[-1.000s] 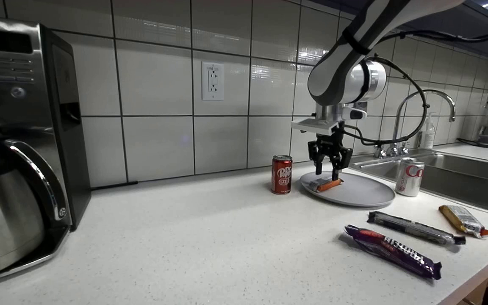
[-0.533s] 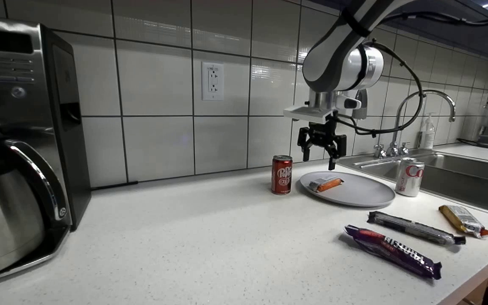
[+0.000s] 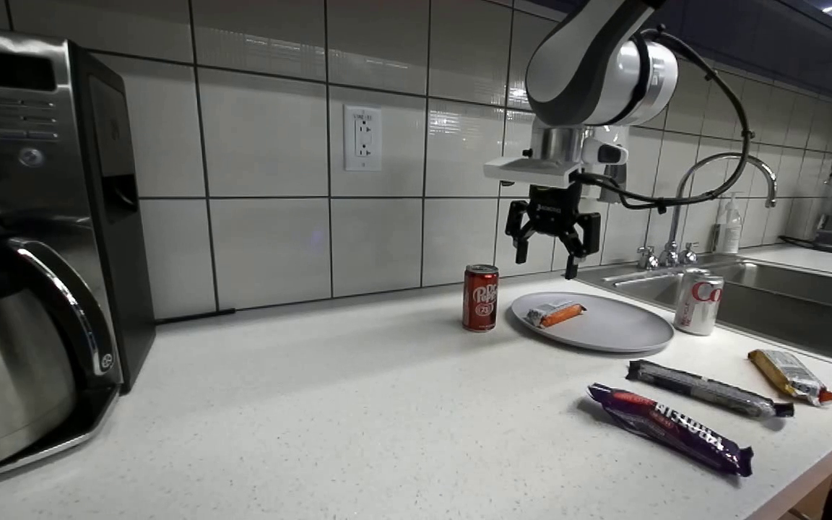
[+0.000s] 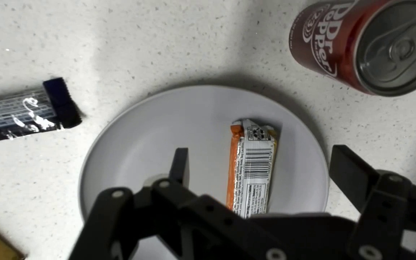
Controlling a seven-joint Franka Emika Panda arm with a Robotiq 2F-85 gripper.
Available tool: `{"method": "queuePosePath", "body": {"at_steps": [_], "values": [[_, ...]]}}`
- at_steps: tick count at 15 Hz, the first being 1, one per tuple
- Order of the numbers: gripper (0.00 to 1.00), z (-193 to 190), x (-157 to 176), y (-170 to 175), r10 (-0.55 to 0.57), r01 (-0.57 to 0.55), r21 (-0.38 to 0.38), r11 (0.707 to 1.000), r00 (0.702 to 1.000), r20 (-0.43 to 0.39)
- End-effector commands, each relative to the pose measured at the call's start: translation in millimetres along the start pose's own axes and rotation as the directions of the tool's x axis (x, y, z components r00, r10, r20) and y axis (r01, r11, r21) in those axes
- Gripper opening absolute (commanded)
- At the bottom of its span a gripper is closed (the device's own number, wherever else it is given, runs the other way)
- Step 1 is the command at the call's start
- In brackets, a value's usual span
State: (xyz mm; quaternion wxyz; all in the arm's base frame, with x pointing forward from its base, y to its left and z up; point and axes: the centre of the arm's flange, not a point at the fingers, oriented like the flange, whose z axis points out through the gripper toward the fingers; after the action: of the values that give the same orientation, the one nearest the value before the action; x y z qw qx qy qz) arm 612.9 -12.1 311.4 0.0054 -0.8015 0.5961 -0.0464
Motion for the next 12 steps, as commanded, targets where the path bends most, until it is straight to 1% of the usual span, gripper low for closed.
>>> {"method": "queuePosePath", "body": {"at_steps": [1, 4, 5, 7, 9, 11, 12], "values": [[1.0, -23, -18, 33, -0.063, 0.062, 0.019, 0.998, 0.998, 0.011], [1.0, -28, -36, 49, -0.168, 0.168, 0.014, 0.986, 0.985, 0.039], [1.0, -30, -41, 54, -0.208, 0.208, 0.012, 0.978, 0.977, 0.049], [1.0, -32, -53, 63, -0.305, 0.305, 0.005, 0.952, 0.95, 0.061], [1.0, -33, -64, 72, -0.401, 0.402, 0.001, 0.915, 0.913, 0.077], [1.0, -34, -75, 80, -0.493, 0.496, 0.004, 0.869, 0.864, 0.104], [1.0, -34, -80, 85, -0.538, 0.541, 0.009, 0.841, 0.834, 0.122]]}}
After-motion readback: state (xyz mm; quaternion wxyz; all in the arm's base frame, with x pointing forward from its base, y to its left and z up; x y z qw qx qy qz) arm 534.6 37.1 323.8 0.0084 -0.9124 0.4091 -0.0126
